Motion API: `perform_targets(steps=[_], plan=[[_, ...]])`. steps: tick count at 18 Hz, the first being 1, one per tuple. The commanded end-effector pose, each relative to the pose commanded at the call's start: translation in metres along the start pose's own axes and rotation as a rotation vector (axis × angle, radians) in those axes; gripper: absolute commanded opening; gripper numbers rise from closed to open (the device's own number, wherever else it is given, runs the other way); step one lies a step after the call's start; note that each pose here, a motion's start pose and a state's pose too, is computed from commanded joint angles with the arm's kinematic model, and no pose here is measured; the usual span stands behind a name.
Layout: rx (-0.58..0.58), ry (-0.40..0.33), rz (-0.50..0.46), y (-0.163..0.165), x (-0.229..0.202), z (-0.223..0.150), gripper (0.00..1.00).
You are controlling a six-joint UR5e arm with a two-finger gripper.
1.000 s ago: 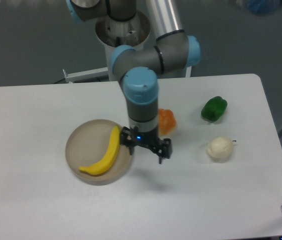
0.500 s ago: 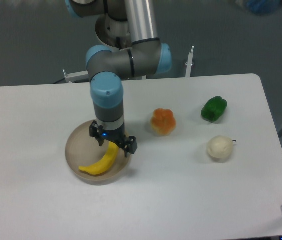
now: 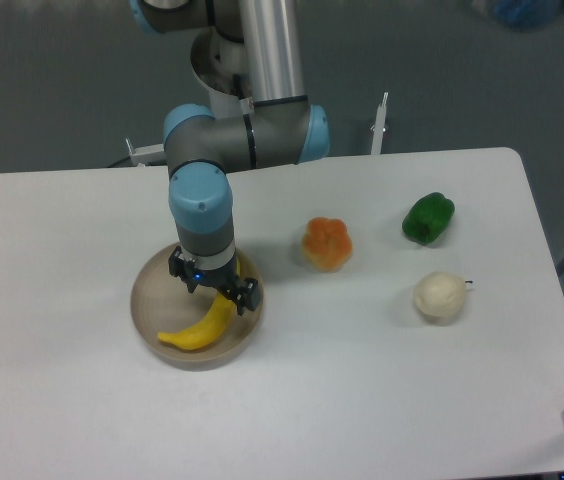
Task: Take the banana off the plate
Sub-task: 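Close the gripper on the yellow banana's middle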
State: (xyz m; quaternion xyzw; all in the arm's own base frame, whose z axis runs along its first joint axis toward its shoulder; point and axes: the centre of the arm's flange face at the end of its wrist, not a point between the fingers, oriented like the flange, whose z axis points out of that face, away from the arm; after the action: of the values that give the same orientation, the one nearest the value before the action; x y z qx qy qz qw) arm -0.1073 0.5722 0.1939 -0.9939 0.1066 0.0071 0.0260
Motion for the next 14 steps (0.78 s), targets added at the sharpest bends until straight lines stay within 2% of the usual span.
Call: perform_targets(steps=[2,3,4,5,7,8,9,10,14], plan=[[-0.001,0.001,-0.002,0.0000,0.0000,0.0009,1.00],[-0.002,0.002,-0.002,0.0000,0.0000,0.0017,0.96],[-0.002,0.002,-0.002,-0.0006,-0.0005,0.0027,0.83],[-0.006,0.005,0.000,-0.0005,-0.0005,0.0053,0.67],[-0.007,0.007,0.000,-0.0010,-0.0006,0.0058,0.61],[-0.007,0.005,0.000,-0.0009,-0.0007,0.0058,0.54],[-0.007,0.005,0.001,-0.0010,-0.0008,0.0065,0.42],[-0.005,0.004,0.001,-0.0019,-0.0015,0.0054,0.36],[0.002,-0.002,0.002,-0.0028,-0.0021,0.0001,0.33]])
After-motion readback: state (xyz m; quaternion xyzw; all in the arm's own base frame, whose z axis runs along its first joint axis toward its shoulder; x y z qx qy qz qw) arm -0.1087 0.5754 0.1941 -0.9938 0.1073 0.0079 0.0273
